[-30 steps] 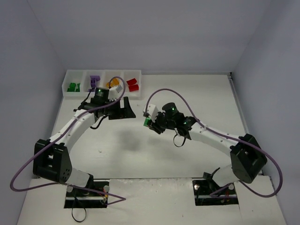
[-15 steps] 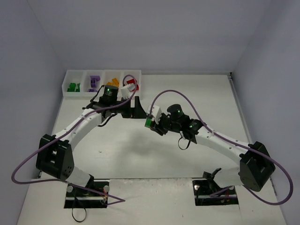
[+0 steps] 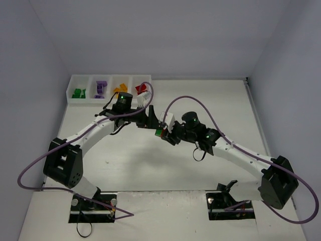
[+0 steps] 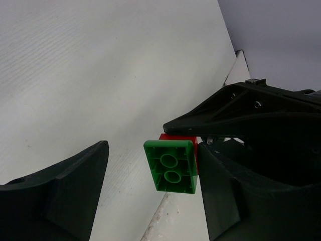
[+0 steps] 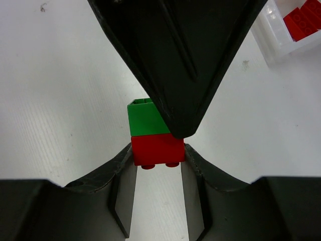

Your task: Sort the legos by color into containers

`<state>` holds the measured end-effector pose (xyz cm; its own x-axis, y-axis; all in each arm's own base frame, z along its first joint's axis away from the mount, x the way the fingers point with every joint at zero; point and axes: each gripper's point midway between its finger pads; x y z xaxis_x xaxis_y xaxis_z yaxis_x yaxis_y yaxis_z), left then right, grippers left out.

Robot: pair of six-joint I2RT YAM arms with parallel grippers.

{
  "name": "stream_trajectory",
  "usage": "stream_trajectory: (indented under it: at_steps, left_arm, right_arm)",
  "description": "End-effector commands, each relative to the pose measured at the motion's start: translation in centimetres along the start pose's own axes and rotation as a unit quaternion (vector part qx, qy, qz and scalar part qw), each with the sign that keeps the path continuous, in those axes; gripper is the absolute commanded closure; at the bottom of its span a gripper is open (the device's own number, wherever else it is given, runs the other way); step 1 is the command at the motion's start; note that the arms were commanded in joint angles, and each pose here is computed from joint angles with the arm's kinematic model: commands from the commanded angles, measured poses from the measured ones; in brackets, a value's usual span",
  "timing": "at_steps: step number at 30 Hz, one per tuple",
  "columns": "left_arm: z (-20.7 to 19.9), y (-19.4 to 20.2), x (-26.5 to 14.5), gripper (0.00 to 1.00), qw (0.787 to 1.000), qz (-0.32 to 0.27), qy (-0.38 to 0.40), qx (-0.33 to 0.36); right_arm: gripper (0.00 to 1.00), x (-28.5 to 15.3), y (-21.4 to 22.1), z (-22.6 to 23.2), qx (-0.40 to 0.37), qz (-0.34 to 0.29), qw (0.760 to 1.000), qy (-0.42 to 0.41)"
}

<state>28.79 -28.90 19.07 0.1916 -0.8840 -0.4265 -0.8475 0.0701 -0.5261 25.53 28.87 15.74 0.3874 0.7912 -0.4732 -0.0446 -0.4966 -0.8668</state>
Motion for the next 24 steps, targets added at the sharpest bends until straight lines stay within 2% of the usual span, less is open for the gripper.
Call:
stream_trajectory:
  at_steps: [1, 6, 14, 18, 21, 24]
  left_arm:
    - [-3.1, -1.9, -0.2, 0.39, 0.997, -0.019, 0.055, 0.044]
    - [-4.0, -1.5, -0.2, 0.5, 0.995, -0.009, 0.087, 0.038]
    - [-4.0, -0.7, -0.2, 0.79, 0.995, 0.009, 0.098, 0.028]
    - [-3.9, -0.5, -0.3, 0.84, 0.995, 0.017, 0.09, 0.029]
    - [-3.8, -0.6, -0.6, 0.91, 0.996, 0.02, 0.079, 0.038]
    - [-3.3, -1.0, -1.0, 0.92, 0.996, 0.023, 0.07, 0.042]
  right_arm:
    - [1.0, -0.6, -2.9, -0.1, -0.011, -0.052, 0.999, 0.004]
    - [1.0, -0.5, -2.7, -0.2, -0.009, -0.052, 0.999, 0.006]
    - [1.0, -0.4, -2.1, -0.4, -0.009, -0.047, 0.999, 0.014]
    - [1.0, -0.4, -1.4, -0.4, -0.009, -0.042, 0.999, 0.019]
    - [1.0, -0.4, -1.0, -0.6, -0.012, -0.036, 0.999, 0.027]
    - [1.0, -0.4, -0.3, -0.8, -0.014, -0.028, 0.999, 0.036]
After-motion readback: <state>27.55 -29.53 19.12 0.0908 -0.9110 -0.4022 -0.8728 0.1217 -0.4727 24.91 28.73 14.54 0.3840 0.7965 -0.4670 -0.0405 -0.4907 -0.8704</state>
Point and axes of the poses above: each gripper's point midway between its finger pads, its own x axis out along the fingers, its own z axis along the line the jaws close on, y = z × x
